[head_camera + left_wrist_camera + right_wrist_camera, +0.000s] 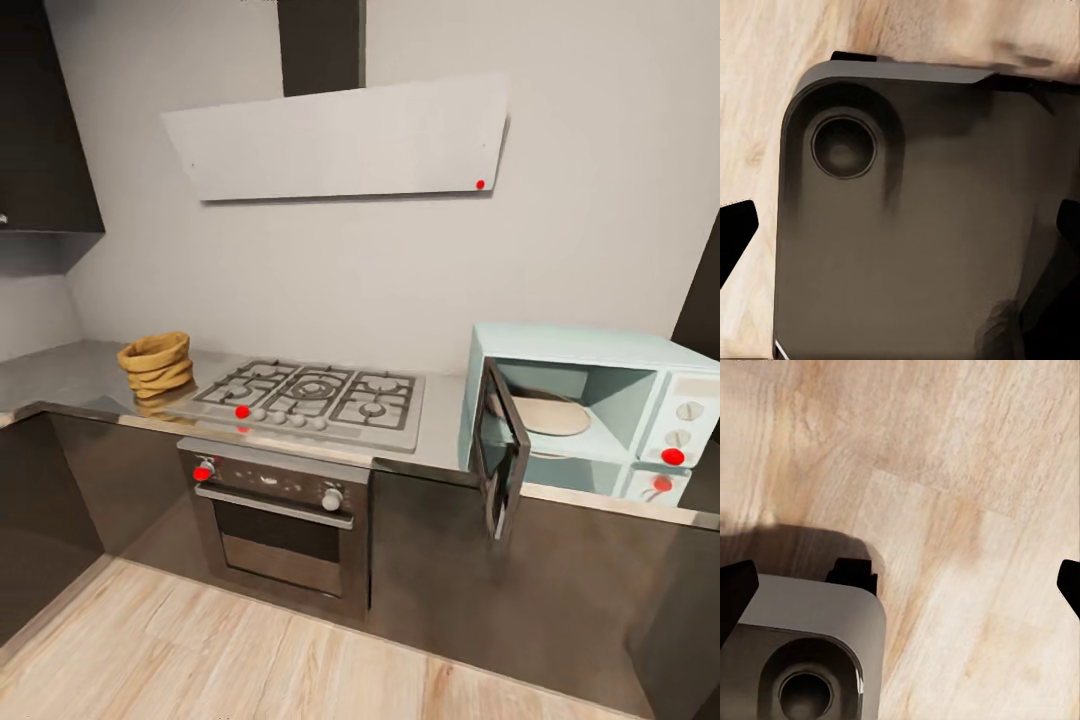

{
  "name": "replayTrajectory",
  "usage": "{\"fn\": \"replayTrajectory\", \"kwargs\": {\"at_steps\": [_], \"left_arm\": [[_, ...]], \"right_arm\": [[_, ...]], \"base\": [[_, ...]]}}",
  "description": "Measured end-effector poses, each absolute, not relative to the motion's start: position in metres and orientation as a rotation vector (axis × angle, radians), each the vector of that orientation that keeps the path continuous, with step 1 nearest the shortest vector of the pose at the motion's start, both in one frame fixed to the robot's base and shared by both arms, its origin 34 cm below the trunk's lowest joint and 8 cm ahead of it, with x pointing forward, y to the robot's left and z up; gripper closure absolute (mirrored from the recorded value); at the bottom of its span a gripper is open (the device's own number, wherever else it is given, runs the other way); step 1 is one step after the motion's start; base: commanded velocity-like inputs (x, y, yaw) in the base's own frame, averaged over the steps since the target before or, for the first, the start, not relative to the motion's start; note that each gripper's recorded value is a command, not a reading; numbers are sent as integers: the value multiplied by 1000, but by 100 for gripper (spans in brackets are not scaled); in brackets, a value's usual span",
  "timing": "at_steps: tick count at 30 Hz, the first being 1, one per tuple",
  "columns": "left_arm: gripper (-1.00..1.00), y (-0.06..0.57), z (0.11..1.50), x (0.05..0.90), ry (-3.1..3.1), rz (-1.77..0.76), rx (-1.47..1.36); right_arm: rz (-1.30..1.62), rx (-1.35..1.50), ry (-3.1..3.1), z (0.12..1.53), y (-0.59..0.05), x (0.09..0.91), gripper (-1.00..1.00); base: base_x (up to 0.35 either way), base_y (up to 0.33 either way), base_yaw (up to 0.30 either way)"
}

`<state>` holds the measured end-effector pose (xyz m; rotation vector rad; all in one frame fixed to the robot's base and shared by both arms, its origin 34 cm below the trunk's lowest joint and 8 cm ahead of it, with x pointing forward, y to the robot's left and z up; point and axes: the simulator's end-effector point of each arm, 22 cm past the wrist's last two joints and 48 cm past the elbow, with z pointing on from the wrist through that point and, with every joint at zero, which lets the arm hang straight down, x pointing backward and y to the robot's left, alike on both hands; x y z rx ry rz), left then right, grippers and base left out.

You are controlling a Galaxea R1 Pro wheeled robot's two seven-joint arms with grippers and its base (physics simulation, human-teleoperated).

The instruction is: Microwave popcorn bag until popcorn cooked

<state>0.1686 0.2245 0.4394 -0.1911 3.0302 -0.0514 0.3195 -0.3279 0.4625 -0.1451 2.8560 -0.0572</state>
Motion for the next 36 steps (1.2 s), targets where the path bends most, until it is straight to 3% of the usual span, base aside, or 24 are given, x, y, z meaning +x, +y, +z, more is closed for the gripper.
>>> {"fn": "replayTrajectory", "kwargs": {"at_steps": [36], "left_arm": [[-100, 224, 439, 169, 3030, -51, -191]], "right_arm": [[-59, -145, 2856, 463, -329, 319, -100]], "base": [[0, 0, 264]]}}
